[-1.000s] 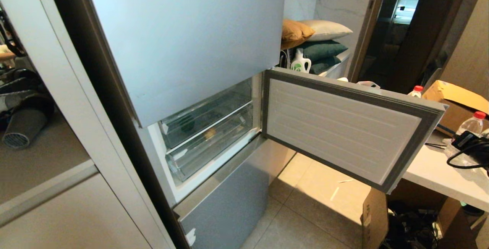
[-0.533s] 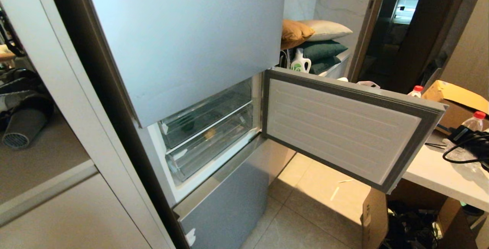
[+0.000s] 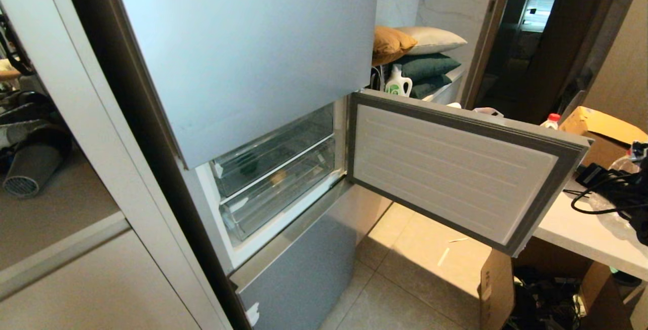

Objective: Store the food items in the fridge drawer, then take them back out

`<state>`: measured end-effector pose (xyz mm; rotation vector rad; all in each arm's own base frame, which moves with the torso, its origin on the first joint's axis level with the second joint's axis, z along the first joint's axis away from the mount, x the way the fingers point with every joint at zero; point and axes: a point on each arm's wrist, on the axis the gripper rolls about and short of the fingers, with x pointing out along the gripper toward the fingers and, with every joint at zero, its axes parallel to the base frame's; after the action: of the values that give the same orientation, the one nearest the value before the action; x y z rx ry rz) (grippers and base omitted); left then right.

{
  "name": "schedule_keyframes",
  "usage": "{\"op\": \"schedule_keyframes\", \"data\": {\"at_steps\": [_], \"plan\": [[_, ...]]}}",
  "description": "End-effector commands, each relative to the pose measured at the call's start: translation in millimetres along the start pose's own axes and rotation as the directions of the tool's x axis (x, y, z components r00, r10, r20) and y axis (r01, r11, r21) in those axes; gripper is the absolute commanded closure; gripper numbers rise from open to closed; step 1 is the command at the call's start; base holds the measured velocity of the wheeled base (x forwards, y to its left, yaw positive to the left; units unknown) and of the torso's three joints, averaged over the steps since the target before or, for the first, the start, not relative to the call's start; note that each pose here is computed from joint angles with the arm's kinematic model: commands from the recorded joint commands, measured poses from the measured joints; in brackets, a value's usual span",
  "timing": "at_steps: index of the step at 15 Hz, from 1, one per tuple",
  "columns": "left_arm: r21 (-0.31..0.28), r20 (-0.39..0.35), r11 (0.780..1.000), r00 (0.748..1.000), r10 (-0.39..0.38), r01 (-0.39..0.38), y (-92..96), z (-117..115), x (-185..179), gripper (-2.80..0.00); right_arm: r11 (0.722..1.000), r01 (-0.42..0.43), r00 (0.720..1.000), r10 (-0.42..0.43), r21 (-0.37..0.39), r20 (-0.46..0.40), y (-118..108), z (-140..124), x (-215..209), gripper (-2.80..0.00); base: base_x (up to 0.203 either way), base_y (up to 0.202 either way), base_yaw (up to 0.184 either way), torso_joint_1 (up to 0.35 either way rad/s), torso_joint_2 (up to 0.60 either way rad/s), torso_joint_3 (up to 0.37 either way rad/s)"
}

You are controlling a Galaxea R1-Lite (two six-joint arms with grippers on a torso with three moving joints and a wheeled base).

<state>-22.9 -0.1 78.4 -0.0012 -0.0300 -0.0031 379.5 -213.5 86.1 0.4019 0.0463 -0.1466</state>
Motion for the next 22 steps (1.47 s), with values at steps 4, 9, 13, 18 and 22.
{"op": "schedule_keyframes", "data": {"at_steps": [4,9,13,18,22], "plan": [[0.0,-0.01,1.0,1.0,0.0,0.0,0.0,-3,1,0.0,0.999,-0.045,0.999,0.045,0.0,-0.014,17,-6,7,0.0,0.0,0.0,0.0,0.0,0.0,0.0],[0.0,-0.01,1.0,1.0,0.0,0.0,0.0,-3,1,0.0,0.998,-0.061,0.995,0.062,0.014,-0.073,36,-19,-5,0.0,0.0,0.0,0.0,0.0,0.0,0.0],[0.0,-0.01,1.0,1.0,0.0,0.0,0.0,-3,1,0.0,0.998,-0.06,0.991,0.063,0.029,-0.116,54,-21,-31,0.0,0.0,0.0,0.0,0.0,0.0,0.0],[0.0,-0.01,1.0,1.0,0.0,0.0,0.0,-3,1,0.0,0.998,-0.048,0.992,0.051,0.027,-0.12,74,-12,-69,0.0,0.0,0.0,0.0,0.0,0.0,0.0],[0.0,-0.01,1.0,1.0,0.001,-0.001,0.0,-3,1,0.0,0.995,-0.098,0.987,0.1,0.02,-0.126,104,-5,-111,0.0,0.0,0.0,0.0,0.0,0.0,0.0]]}}
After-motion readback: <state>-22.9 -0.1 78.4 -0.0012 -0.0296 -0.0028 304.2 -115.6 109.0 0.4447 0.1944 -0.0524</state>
